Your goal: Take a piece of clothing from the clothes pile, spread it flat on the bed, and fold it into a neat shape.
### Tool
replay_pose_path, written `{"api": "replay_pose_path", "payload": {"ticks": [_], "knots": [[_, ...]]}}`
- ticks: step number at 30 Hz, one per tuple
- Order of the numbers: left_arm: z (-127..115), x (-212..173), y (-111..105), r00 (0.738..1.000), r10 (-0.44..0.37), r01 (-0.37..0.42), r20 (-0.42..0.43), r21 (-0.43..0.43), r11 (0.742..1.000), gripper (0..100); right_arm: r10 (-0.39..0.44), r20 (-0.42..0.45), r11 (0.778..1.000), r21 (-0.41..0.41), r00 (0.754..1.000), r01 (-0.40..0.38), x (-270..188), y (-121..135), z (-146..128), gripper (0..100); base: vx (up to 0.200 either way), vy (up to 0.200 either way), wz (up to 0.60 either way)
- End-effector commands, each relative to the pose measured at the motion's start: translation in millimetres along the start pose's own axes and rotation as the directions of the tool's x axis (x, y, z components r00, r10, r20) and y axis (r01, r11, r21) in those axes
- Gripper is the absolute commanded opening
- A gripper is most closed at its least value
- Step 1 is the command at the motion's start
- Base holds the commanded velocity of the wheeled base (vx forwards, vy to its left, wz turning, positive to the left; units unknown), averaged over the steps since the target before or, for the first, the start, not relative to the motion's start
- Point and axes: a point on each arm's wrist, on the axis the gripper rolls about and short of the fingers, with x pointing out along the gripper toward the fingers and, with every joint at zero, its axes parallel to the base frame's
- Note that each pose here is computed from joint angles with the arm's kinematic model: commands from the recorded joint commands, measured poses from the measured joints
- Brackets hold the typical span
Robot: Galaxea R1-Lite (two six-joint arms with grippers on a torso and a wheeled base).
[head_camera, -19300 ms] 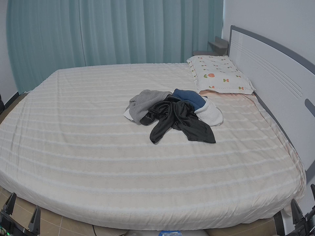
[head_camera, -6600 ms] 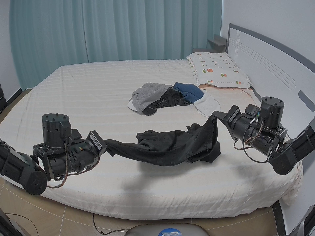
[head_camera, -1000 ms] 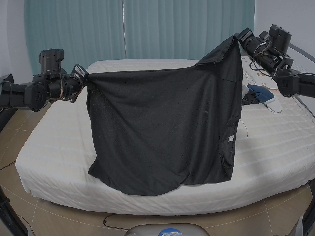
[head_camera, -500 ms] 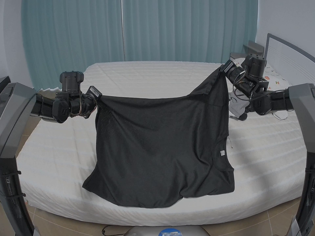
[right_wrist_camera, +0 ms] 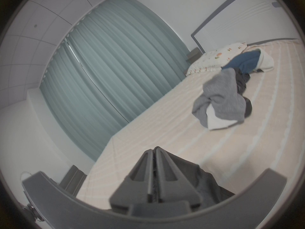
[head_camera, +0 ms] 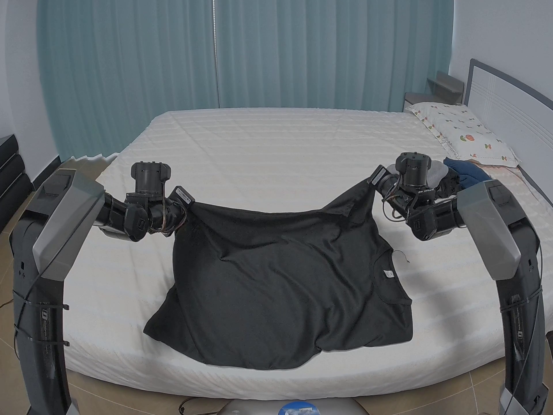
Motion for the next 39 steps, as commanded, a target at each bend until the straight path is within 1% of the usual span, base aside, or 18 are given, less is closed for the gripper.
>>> {"api": "replay_pose_path", "payload": {"ticks": [1,6,7,8,9,12,14,17,19,21,22,23,25,28,32,34,36,39], "knots": [[-13.9,14.5,12.2,0.999,0.034,-0.034,-0.033,0.005,0.999,100,-0.072,-0.083,0.997,-0.020,0.994,0.071,14.2,-37.0,-45.4,100,0.000,0.000,0.00],[-12.1,13.4,16.1,0.997,0.061,-0.061,-0.039,-0.001,0.998,100,-0.096,-0.074,0.995,-0.010,0.993,0.095,14.7,-47.2,-37.2,100,0.000,0.000,0.00],[-10.2,12.1,20.3,0.994,0.098,-0.098,-0.041,-0.008,0.995,100,-0.108,-0.061,0.994,-0.006,0.992,0.108,12.1,-49.7,-28.0,100,0.000,0.000,0.00],[-9.3,12.0,21.7,0.994,0.106,-0.106,-0.041,-0.009,0.994,100,-0.109,-0.058,0.994,-0.005,0.992,0.109,11.3,-49.8,-25.5,100,0.000,0.000,0.00],[-3.0,7.9,24.6,0.990,0.135,-0.135,-0.033,-0.018,0.991,100,-0.129,-0.056,0.992,0.003,0.990,0.129,4.7,-54.6,-13.8,100,0.000,0.000,0.00],[6.4,-0.2,25.9,0.989,0.149,-0.150,-0.024,-0.022,0.988,100,-0.143,-0.077,0.989,0.024,0.987,0.145,-5.6,-60.0,-4.8,100,0.000,0.000,0.00],[22.0,-13.3,26.1,0.986,0.162,-0.163,-0.028,-0.041,0.986,100,-0.142,-0.128,0.985,0.079,0.982,0.152,-21.1,-66.3,2.9,100,0.000,0.000,0.00],[27.4,-18.1,26.2,0.986,0.164,-0.166,-0.037,-0.049,0.985,100,-0.142,-0.141,0.983,0.099,0.980,0.157,-26.3,-67.1,4.2,100,0.000,0.000,0.00],[39.7,-35.6,26.5,0.979,0.126,-0.142,-0.163,-0.089,0.986,100,-0.134,-0.203,0.972,0.163,0.970,0.169,-41.9,-67.4,3.2,100,0.000,0.000,0.00],[41.3,-37.8,27.6,0.975,0.121,-0.141,-0.187,-0.100,0.985,100,-0.134,-0.215,0.970,0.170,0.967,0.172,-44.3,-68.1,2.2,100,0.000,0.000,0.00],[40.8,-41.3,30.8,0.959,0.121,-0.163,-0.257,-0.149,0.975,100,-0.132,-0.239,0.964,0.196,0.962,0.181,-48.4,-69.6,-2.3,100,0.000,0.000,0.00],[40.5,-41.9,31.7,0.954,0.119,-0.169,-0.274,-0.167,0.971,100,-0.132,-0.245,0.959,0.213,0.960,0.186,-49.2,-68.9,-4.7,100,0.000,0.000,0.00],[40.8,-43.0,39.7,0.943,0.123,-0.188,-0.311,-0.192,0.963,100,-0.140,-0.270,0.938,0.271,0.953,0.214,-52.1,-69.2,-11.8,100,0.000,0.000,0.00],[35.1,-42.9,48.5,0.922,0.141,-0.216,-0.361,-0.175,0.961,100,-0.140,-0.303,0.909,0.338,0.943,0.244,-57.2,-72.8,-18.6,100,0.000,0.000,0.00],[28.1,-46.0,58.5,0.907,0.157,-0.234,-0.392,-0.158,0.959,100,-0.124,-0.356,0.879,0.394,0.926,0.270,-61.4,-85.5,-21.8,100,0.000,0.000,0.00],[23.4,-48.9,63.8,0.897,0.164,-0.248,-0.411,-0.158,0.956,100,-0.114,-0.365,0.868,0.417,0.924,0.272,-60.9,-90.1,-19.6,100,0.000,0.000,0.00],[18.3,-54.2,68.2,0.890,0.173,-0.260,-0.422,-0.157,0.953,100,-0.109,-0.377,0.863,0.423,0.920,0.276,-62.2,-91.9,-19.9,100,0.000,0.000,0.00],[10.1,-67.9,74.3,0.894,0.175,-0.266,-0.413,-0.175,0.948,100,-0.113,-0.406,0.862,0.414,0.907,0.292,-68.3,-95.0,-24.2,100,0.000,0.000,0.00]]}}
